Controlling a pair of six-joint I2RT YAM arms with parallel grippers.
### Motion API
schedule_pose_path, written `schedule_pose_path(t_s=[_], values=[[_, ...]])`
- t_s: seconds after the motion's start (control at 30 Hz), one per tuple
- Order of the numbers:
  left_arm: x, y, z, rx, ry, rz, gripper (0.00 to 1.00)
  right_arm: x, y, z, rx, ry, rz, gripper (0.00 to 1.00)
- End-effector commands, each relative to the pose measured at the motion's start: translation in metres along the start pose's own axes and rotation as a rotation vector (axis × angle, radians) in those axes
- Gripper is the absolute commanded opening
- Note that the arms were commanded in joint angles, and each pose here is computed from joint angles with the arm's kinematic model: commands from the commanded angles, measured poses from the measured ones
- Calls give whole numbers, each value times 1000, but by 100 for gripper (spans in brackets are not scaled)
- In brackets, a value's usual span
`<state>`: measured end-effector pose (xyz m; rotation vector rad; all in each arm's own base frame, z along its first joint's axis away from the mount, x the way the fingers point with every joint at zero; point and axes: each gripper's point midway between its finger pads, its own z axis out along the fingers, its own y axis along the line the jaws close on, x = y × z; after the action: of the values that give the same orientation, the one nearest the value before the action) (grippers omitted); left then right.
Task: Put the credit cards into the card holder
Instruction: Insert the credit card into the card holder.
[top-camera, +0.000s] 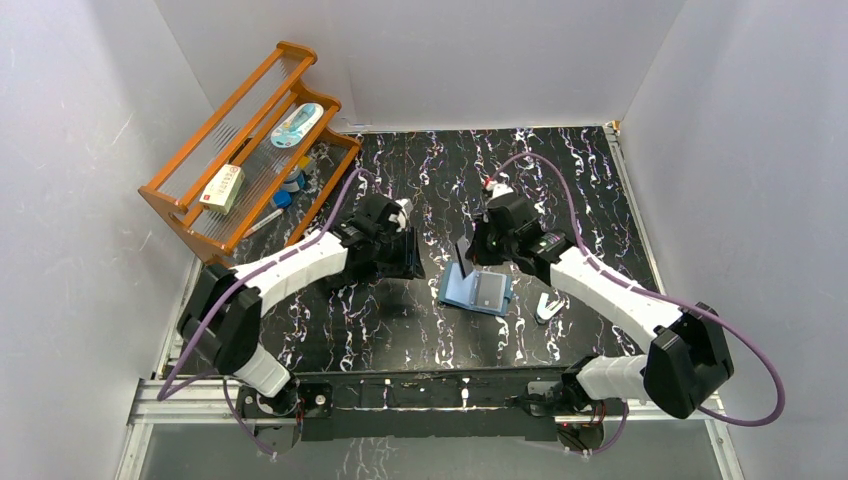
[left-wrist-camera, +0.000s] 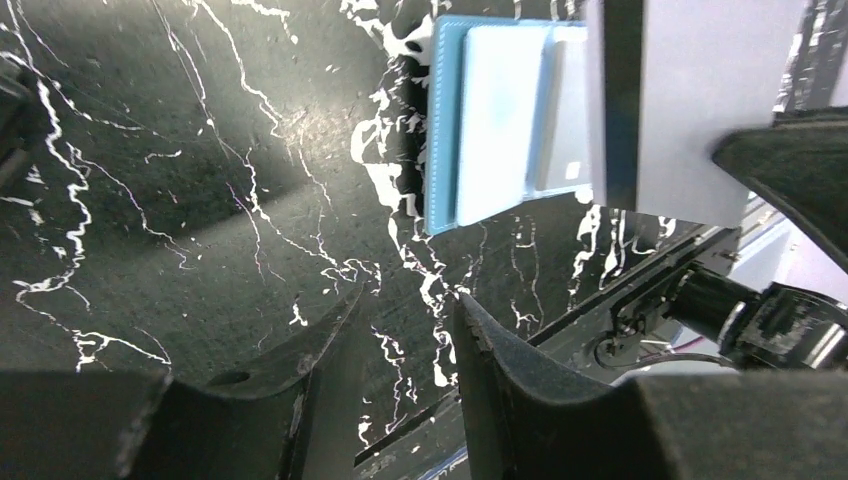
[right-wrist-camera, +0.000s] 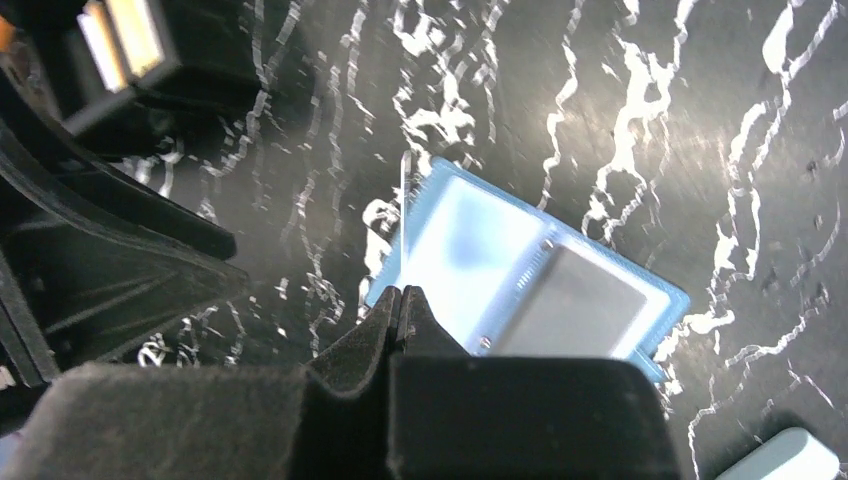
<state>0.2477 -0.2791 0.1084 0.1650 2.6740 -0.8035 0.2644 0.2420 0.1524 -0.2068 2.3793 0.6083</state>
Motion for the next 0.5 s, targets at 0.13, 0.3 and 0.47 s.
schedule_pose_path(t_s=[0.13, 0.3, 0.47], values=[[-3, -2, 19, -33, -6, 1, 36, 35, -29, 4, -24, 56, 107, 0], [3, -3, 35, -12, 29, -43, 39, 45, -52, 0, -61, 60, 193, 0], [2, -16, 47, 42, 30, -69, 39, 57, -61, -2, -77, 61, 251, 0]])
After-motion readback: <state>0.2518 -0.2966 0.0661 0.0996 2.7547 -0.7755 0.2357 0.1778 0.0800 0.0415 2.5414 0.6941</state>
